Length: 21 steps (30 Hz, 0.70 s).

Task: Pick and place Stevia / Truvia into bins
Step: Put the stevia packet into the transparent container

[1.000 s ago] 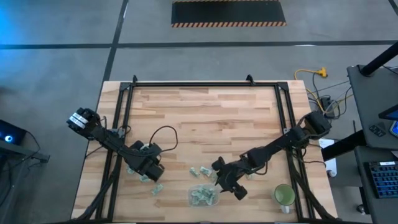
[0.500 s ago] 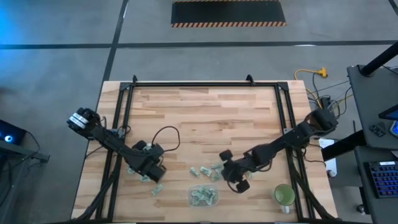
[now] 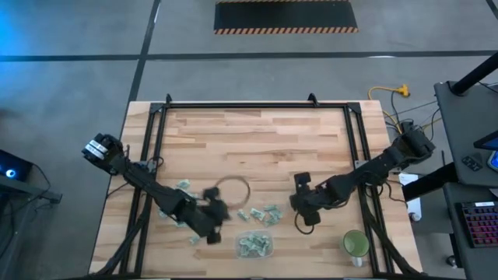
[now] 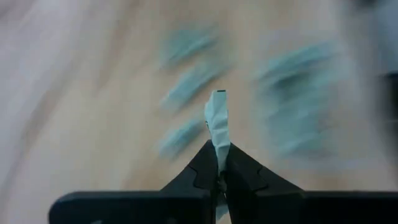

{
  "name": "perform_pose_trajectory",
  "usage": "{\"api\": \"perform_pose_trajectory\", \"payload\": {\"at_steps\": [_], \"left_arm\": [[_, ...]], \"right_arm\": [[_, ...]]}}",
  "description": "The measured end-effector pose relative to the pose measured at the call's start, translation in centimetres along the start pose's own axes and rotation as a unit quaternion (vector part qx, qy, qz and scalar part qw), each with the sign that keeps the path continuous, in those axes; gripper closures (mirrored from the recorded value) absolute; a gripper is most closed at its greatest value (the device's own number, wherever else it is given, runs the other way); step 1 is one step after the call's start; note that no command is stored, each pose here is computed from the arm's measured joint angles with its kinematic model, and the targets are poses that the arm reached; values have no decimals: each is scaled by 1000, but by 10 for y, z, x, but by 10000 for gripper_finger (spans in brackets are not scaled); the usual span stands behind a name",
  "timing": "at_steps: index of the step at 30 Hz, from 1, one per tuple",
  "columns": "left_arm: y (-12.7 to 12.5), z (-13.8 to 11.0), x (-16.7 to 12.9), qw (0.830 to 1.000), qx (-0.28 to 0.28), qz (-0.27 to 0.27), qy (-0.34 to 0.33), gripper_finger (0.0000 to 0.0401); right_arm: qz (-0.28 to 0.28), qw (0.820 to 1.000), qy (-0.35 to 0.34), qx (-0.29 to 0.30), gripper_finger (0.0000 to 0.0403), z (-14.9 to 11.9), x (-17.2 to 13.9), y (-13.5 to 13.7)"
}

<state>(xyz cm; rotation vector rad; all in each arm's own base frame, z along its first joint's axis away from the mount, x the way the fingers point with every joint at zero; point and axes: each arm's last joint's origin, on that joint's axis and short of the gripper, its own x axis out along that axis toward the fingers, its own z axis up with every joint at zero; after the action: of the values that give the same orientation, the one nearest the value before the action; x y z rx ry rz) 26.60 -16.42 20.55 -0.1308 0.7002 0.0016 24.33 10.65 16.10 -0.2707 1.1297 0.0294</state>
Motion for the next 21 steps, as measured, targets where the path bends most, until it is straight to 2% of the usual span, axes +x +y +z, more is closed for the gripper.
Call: {"api": "perform_pose_trajectory", "payload": {"at_steps": [3, 6, 11, 15, 17, 21], "left_arm": [[-13, 12, 4, 991, 77, -84, -76, 401], [-18, 14, 10, 981, 113, -122, -97, 401], [-21, 6, 25, 982, 120, -127, -77, 401], [-22, 7, 32, 979, 119, -135, -99, 401], [-23, 8, 37, 974, 122, -156, -111, 401], [-23, 5, 49, 970, 120, -186, -99, 401]], "right_arm": [[4, 1000, -19, 6, 310, -3, 4, 1], [16, 999, -50, 8, 308, -1, 9, 3], [68, 995, -66, -26, 300, 0, 17, 9], [68, 993, -98, -22, 292, 7, 19, 8], [65, 990, -121, -21, 286, 11, 19, 6], [63, 984, -164, -9, 274, 18, 19, 1]]}}
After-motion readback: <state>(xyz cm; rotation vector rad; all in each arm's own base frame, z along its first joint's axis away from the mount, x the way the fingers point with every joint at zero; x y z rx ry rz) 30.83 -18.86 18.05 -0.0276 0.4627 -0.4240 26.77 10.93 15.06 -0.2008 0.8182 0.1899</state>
